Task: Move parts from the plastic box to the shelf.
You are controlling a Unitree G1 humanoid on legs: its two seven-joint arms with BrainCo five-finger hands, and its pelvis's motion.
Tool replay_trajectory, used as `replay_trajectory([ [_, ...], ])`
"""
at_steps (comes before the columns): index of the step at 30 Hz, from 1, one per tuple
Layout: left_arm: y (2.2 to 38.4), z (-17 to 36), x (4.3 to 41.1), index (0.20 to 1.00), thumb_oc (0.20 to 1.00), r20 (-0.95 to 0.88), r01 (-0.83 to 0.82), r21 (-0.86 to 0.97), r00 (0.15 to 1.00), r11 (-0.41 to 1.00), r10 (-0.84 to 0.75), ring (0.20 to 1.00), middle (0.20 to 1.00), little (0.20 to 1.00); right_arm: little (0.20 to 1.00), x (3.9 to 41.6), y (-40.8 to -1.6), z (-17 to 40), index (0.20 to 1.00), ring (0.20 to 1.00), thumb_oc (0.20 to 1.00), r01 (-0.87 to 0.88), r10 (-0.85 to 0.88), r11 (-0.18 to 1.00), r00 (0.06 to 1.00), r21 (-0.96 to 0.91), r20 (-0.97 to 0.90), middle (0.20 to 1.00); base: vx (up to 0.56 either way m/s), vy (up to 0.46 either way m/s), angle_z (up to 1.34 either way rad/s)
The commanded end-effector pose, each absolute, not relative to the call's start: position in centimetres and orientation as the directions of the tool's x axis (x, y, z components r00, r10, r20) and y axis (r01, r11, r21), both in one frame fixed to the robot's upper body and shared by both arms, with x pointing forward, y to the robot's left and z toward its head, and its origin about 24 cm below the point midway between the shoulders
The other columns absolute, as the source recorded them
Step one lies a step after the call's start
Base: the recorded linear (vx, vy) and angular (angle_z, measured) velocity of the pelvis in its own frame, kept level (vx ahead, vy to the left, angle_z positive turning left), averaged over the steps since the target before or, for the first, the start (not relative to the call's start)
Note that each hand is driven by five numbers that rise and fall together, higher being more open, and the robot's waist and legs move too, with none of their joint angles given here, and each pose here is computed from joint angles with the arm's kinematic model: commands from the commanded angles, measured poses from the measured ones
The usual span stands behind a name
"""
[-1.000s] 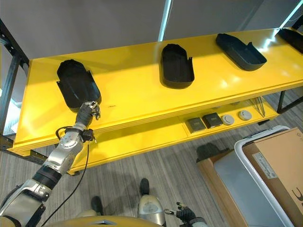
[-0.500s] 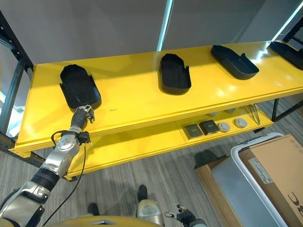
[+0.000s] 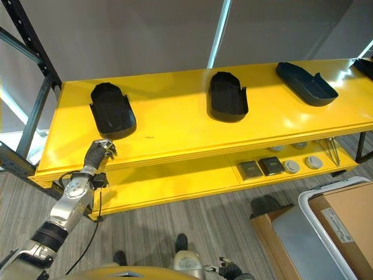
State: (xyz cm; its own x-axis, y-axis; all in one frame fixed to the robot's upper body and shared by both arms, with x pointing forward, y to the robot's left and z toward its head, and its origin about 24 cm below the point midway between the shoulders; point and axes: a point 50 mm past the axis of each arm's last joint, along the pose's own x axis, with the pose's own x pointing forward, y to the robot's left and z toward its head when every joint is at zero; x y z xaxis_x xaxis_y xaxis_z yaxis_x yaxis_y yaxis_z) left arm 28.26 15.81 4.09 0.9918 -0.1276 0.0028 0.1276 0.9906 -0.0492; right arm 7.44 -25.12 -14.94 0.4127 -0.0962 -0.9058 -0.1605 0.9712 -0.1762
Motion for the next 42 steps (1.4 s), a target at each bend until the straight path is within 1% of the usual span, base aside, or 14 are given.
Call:
replay_trajectory([
  [1, 14.6, 8.2, 28.4, 1.000, 1.000, 0.203, 0.305, -0.081, 0.937, 0.949, -0.284, 1.000, 1.000, 1.000, 1.000, 8.3, -25.2, -14.9, 1.000, 1.000, 1.000, -0.152, -0.110, 0.969, 0.436, -0.194, -0.893, 1.000, -0.02, 0.010, 0.05],
  [4, 13.5, 9.1, 27.5, 1.000, 1.000, 0.247, 0.424, -0.084, 0.886, 0.902, -0.393, 1.000, 1.000, 1.000, 1.000, 8.4, -25.2, -14.9, 1.000, 1.000, 1.000, -0.155, -0.114, 0.968, 0.431, -0.198, -0.895, 1.000, -0.04, 0.012, 0.06],
  [5, 12.3, 9.6, 26.6, 1.000, 1.000, 0.255, 0.539, 0.007, 0.813, 0.842, -0.523, 1.000, 1.000, 1.000, 1.000, 8.5, -25.4, -14.9, 1.000, 1.000, 1.000, -0.161, -0.120, 0.965, 0.425, -0.206, -0.897, 1.000, -0.05, 0.012, 0.05],
  [9, 11.0, 9.2, 25.0, 1.000, 1.000, 0.148, 0.703, 0.176, 0.673, 0.689, -0.725, 1.000, 1.000, 1.000, 1.000, 8.7, -26.3, -14.8, 1.000, 1.000, 1.000, -0.184, -0.130, 0.958, 0.410, -0.221, -0.903, 1.000, -0.02, 0.021, -0.02],
  [13, 11.5, 8.3, 24.7, 1.000, 1.000, 0.085, 0.669, 0.332, 0.681, 0.665, -0.728, 1.000, 1.000, 1.000, 1.000, 8.8, -26.6, -14.8, 1.000, 1.000, 1.000, -0.202, -0.130, 0.953, 0.401, -0.226, -0.907, 1.000, 0.00, 0.000, 0.00],
  [19, 15.7, 4.3, 25.1, 1.000, 1.000, -0.154, 0.623, 0.309, 0.778, 0.719, -0.609, 1.000, 1.000, 1.000, 1.000, 8.8, -27.5, -14.4, 1.000, 1.000, 1.000, -0.244, -0.131, 0.941, 0.382, -0.236, -0.915, 1.000, 0.00, 0.016, -0.04],
  [22, 17.1, 0.8, 24.3, 1.000, 1.000, -0.289, 0.621, 0.291, 0.782, 0.728, -0.553, 1.000, 1.000, 1.000, 1.000, 9.0, -27.7, -14.2, 1.000, 1.000, 1.000, -0.264, -0.131, 0.934, 0.375, -0.241, -0.918, 1.000, -0.01, 0.010, -0.03],
  [25, 19.3, -5.0, 21.8, 1.000, 1.000, -0.486, 0.531, 0.185, 0.781, 0.827, -0.392, 1.000, 1.000, 1.000, 1.000, 9.2, -27.7, -14.2, 1.000, 1.000, 1.000, -0.270, -0.127, 0.933, 0.366, -0.236, -0.922, 1.000, -0.01, 0.001, -0.01],
  [26, 19.4, -5.4, 21.6, 1.000, 1.000, -0.500, 0.521, 0.175, 0.778, 0.836, -0.381, 1.000, 1.000, 1.000, 1.000, 9.3, -27.6, -14.2, 1.000, 1.000, 1.000, -0.271, -0.126, 0.933, 0.366, -0.235, -0.922, 1.000, 0.00, 0.000, 0.00],
  [29, 20.5, -10.1, 17.9, 1.000, 1.000, -0.648, 0.341, 0.024, 0.721, 0.940, -0.244, 1.000, 1.000, 1.000, 1.000, 9.3, -27.1, -14.4, 1.000, 1.000, 1.000, -0.272, -0.113, 0.937, 0.362, -0.220, -0.925, 1.000, -0.02, -0.027, 0.02],
  [33, 21.6, -14.2, 12.9, 1.000, 1.000, -0.786, 0.093, -0.029, 0.613, 0.995, -0.080, 1.000, 1.000, 1.000, 1.000, 9.3, -26.0, -15.0, 1.000, 1.000, 1.000, -0.268, -0.105, 0.942, 0.345, -0.204, -0.933, 1.000, -0.01, -0.058, 0.02],
  [34, 22.0, -15.3, 10.9, 1.000, 1.000, -0.847, 0.004, 0.003, 0.531, 1.000, 0.000, 1.000, 1.000, 1.000, 1.000, 8.9, -25.5, -15.3, 1.000, 1.000, 1.000, -0.251, -0.121, 0.946, 0.320, -0.207, -0.940, 1.000, 0.01, -0.059, 0.06],
  [37, 22.3, -16.0, 9.2, 1.000, 1.000, -0.888, -0.026, 0.053, 0.456, 0.998, 0.059, 1.000, 1.000, 1.000, 1.000, 8.2, -25.1, -15.8, 1.000, 1.000, 1.000, -0.219, -0.147, 0.953, 0.268, -0.209, -0.952, 1.000, 0.03, -0.033, 0.02],
  [42, 21.8, -16.2, 9.1, 1.000, 1.000, -0.886, -0.106, 0.009, 0.460, 0.994, 0.057, 1.000, 1.000, 1.000, 1.000, 7.3, -24.7, -16.2, 1.000, 1.000, 1.000, -0.218, -0.155, 0.954, 0.230, -0.206, -0.961, 1.000, 0.03, 0.008, -0.02],
])
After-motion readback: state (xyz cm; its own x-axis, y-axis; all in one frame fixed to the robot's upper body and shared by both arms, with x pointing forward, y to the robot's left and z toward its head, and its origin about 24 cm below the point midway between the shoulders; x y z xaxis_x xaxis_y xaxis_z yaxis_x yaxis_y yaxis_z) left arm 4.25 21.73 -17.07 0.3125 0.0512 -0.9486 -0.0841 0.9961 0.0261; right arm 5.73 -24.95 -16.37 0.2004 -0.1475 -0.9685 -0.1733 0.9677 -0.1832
